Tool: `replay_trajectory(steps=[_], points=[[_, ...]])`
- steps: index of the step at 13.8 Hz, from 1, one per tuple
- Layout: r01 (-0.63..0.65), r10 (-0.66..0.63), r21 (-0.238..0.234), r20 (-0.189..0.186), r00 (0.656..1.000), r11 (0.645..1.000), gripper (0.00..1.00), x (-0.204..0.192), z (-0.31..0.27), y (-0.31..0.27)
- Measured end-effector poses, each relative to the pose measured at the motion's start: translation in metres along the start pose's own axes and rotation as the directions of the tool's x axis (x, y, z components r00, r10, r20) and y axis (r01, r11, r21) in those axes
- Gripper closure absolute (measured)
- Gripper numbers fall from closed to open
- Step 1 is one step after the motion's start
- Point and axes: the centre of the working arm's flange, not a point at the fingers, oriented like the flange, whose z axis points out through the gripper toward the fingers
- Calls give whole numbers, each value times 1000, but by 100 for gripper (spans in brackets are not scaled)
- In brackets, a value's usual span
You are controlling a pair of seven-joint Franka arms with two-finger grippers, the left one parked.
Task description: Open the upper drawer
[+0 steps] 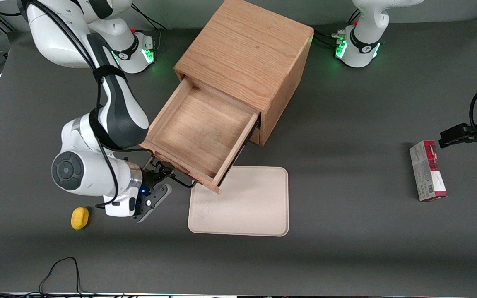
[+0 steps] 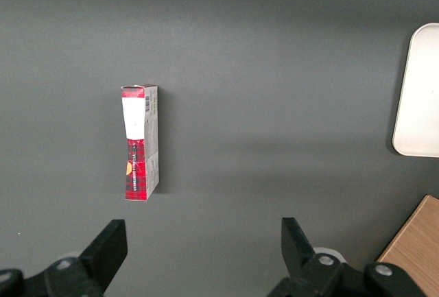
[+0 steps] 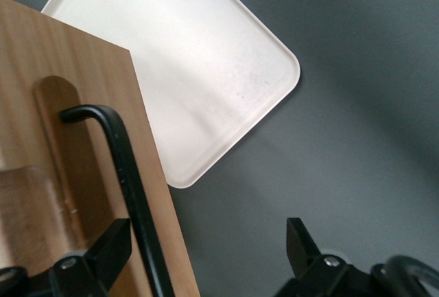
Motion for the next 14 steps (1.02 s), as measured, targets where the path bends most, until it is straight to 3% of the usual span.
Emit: replay_trajectory(steps=[3, 7, 11, 14], points=[[2, -2, 11, 25, 1000, 1000, 0, -4, -15, -2], [-17, 15, 23, 94, 995, 1000, 0, -22, -50, 4], [-75, 70, 36, 111, 991, 997, 0, -73, -115, 18], [-127, 127, -3, 114, 985, 992, 0, -125, -146, 17]])
